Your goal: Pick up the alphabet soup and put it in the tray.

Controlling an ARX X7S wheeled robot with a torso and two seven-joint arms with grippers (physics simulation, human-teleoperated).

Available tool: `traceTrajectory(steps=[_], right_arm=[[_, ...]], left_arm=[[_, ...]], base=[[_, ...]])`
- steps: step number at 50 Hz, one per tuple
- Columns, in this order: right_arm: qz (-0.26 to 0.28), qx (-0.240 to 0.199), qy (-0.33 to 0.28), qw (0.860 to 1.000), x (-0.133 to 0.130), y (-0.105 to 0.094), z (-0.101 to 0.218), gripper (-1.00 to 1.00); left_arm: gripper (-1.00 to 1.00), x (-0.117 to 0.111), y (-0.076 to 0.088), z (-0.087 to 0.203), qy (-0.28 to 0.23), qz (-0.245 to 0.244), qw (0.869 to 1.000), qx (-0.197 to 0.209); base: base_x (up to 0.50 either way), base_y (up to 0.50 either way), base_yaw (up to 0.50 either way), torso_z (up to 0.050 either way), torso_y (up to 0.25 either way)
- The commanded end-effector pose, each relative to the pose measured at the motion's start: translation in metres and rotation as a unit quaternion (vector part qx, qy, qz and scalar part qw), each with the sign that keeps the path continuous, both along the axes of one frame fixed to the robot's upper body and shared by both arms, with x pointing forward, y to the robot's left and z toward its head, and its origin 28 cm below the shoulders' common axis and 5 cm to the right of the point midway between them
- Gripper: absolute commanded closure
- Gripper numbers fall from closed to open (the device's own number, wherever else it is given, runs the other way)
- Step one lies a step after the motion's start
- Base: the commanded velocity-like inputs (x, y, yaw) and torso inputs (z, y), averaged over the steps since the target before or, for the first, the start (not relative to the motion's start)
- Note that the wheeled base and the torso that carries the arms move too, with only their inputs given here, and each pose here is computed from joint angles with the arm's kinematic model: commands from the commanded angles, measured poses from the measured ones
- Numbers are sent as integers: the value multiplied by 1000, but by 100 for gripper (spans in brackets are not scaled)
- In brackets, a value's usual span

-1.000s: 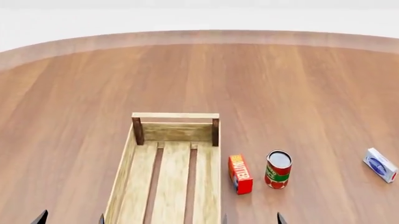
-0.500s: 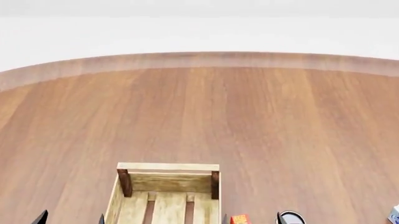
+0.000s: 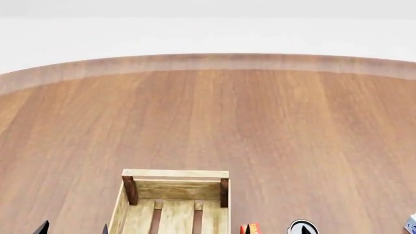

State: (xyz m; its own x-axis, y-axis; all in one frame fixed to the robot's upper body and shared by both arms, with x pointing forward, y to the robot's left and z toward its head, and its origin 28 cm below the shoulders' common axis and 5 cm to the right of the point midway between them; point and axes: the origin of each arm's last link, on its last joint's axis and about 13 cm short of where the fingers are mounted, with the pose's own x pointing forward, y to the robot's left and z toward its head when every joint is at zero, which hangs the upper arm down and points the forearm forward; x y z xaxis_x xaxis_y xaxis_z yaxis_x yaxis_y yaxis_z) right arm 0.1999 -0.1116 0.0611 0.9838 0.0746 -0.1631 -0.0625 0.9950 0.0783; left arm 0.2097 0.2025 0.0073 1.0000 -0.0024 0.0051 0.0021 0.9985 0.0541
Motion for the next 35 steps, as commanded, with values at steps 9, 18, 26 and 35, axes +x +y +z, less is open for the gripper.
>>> traceTrajectory(steps=[9,18,26,35], right_arm=[[32,-40,57,997,-22,-35,50,-100],[-21,-44,84,995,-29,-55,49,-100],[-54,-43,104,992,-41,-73,50,-100],[-60,-36,128,989,-54,-92,48,-100]], left_arm=[[-100,0,1,-1,2,5,1000,-1],[-100,1,1,-1,2,8,1000,0],[-100,2,2,-1,2,10,1000,-1],[-100,1,1,-1,2,9,1000,-1]], base=[[0,0,0,0,0],[0,0,0,0,0],[0,0,0,0,0],[0,0,0,0,0]])
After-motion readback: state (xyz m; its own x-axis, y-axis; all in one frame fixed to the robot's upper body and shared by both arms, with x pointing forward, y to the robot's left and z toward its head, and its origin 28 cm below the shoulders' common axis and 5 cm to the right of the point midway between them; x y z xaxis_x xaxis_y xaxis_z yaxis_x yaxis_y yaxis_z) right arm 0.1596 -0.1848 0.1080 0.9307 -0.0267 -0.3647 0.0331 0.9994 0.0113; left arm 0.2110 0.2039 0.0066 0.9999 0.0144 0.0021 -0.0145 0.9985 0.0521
